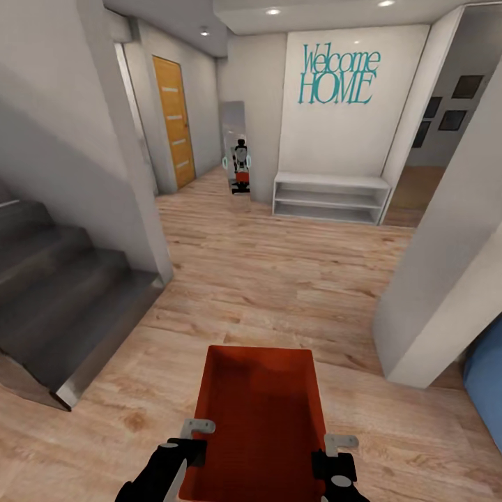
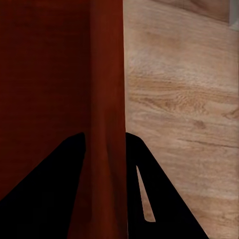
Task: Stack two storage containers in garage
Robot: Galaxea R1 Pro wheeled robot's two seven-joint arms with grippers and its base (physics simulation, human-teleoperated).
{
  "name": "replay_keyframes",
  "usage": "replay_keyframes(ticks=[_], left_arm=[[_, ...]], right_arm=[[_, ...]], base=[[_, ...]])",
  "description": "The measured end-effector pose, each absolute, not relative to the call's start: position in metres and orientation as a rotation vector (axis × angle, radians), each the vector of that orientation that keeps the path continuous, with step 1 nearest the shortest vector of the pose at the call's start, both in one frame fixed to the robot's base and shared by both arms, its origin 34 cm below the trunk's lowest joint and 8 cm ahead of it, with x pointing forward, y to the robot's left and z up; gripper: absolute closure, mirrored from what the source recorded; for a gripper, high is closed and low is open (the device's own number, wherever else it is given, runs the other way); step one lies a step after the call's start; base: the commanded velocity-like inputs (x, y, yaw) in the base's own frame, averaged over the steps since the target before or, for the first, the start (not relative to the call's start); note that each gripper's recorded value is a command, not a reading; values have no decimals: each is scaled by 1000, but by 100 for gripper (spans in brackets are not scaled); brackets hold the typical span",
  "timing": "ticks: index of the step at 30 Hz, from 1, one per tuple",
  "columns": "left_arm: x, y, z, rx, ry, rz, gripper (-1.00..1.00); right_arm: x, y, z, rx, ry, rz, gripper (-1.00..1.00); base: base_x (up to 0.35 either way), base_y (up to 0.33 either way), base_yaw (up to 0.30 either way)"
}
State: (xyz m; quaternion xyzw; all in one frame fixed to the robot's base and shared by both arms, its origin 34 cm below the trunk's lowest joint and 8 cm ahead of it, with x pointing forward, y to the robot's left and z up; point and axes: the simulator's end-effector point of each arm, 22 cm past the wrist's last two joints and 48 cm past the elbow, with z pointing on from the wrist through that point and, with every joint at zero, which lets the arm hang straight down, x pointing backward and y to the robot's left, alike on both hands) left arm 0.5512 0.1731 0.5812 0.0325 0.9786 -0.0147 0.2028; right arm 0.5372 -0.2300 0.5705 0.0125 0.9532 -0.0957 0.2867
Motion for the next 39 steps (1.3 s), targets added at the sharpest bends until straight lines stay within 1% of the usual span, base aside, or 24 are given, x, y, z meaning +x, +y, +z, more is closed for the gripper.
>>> replay_keyframes(ticks=[39], left_arm=[[547,174,578,88,2743,-41,100]], right_arm=[[533,-229,568,22,2556,-261,100]], base=[[316,0,0]])
